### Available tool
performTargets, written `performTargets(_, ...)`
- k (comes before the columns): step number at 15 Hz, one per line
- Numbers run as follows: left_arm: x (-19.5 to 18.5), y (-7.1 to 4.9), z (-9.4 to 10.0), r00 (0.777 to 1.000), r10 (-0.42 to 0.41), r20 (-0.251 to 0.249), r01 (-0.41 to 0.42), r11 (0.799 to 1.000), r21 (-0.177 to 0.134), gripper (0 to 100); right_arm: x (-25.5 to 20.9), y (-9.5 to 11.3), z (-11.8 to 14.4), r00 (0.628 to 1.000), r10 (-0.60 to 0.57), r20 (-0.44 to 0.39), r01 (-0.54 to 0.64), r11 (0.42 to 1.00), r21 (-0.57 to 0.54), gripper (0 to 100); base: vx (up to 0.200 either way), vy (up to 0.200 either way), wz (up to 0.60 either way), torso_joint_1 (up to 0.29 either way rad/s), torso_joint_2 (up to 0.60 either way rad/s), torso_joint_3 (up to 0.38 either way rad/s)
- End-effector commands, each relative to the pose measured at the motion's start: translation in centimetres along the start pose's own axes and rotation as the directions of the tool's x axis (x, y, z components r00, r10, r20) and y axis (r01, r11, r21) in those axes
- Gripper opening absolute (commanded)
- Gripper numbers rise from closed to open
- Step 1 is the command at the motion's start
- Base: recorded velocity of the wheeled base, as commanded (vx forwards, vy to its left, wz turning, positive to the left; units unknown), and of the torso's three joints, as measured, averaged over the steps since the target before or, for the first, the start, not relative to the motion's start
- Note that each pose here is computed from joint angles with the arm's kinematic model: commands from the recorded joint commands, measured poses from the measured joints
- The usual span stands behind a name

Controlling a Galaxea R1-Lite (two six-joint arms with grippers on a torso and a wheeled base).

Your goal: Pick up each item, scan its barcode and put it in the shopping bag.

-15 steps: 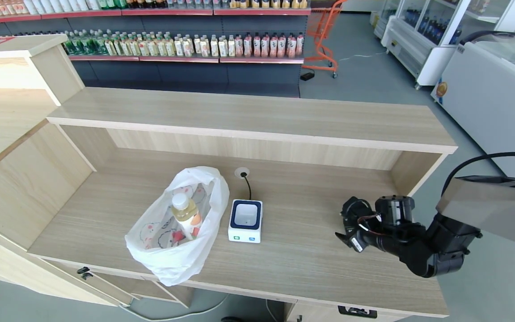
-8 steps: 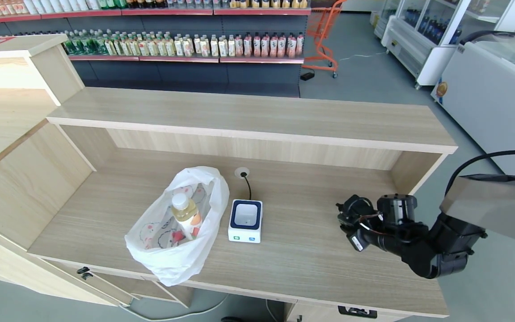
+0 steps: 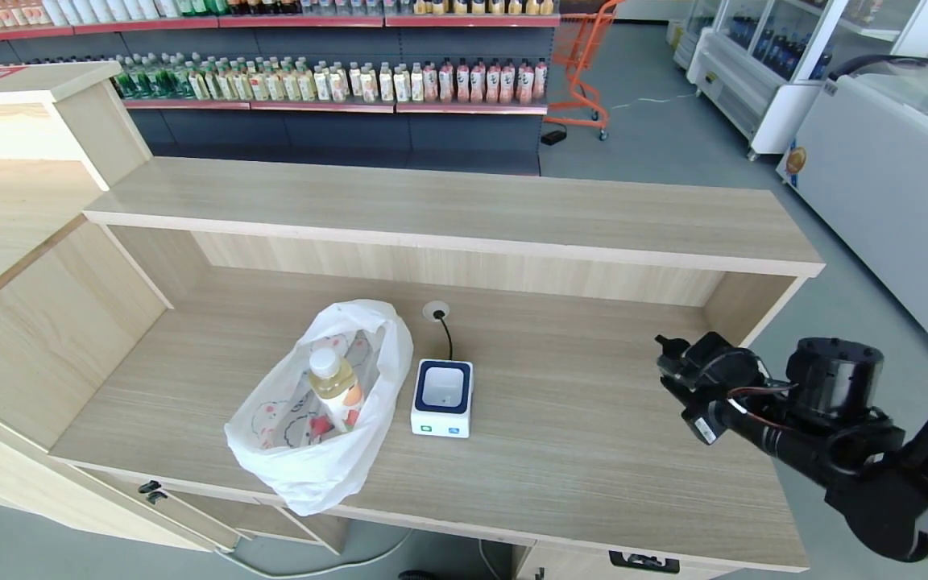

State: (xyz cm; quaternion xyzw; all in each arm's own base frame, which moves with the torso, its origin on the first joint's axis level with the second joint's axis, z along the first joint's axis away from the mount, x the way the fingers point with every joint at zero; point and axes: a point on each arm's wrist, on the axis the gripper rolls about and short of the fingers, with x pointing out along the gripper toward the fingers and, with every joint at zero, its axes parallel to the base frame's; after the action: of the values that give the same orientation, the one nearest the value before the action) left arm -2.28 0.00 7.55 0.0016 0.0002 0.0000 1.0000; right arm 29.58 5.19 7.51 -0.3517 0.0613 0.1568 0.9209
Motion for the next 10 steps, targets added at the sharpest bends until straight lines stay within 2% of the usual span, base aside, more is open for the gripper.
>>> performTargets(1,0.0,0.0,0.0,1.0,0.0,0.0,0.0,1.0,0.0,100,-3.0,-2.1,2.8,0.984,-0.099,0.148,0.124,0.977,-0.172,0,0.0,0.0,0.0,0.0,0.0,0.0)
performTargets(2,0.0,0.0,0.0,1.0,0.0,0.0,0.0,1.0,0.0,100,-3.2,-2.1,3.5,0.96,-0.02,0.279,0.134,0.908,-0.396,0,0.0,0.0,0.0,0.0,0.0,0.0)
performTargets(3,0.0,0.0,0.0,1.0,0.0,0.0,0.0,1.0,0.0,100,-3.2,-1.9,3.6,0.939,0.062,0.338,0.12,0.863,-0.491,0,0.0,0.0,0.0,0.0,0.0,0.0)
performTargets(4,0.0,0.0,0.0,1.0,0.0,0.0,0.0,1.0,0.0,100,-3.3,-1.3,3.5,0.858,0.253,0.448,0.121,0.747,-0.653,0,0.0,0.0,0.0,0.0,0.0,0.0)
performTargets(5,0.0,0.0,0.0,1.0,0.0,0.0,0.0,1.0,0.0,100,-3.2,-0.6,3.3,0.789,0.371,0.49,0.144,0.664,-0.734,0,0.0,0.0,0.0,0.0,0.0,0.0)
performTargets(6,0.0,0.0,0.0,1.0,0.0,0.0,0.0,1.0,0.0,100,-3.2,0.7,2.8,0.684,0.522,0.51,0.189,0.55,-0.814,0,0.0,0.0,0.0,0.0,0.0,0.0)
performTargets(8,0.0,0.0,0.0,1.0,0.0,0.0,0.0,1.0,0.0,100,-3.1,1.8,2.0,0.644,0.602,0.472,0.333,0.335,-0.881,0,0.0,0.0,0.0,0.0,0.0,0.0)
performTargets(10,0.0,0.0,0.0,1.0,0.0,0.0,0.0,1.0,0.0,100,-3.0,4.0,2.3,0.559,0.685,0.468,0.414,0.259,-0.873,0,0.0,0.0,0.0,0.0,0.0,0.0)
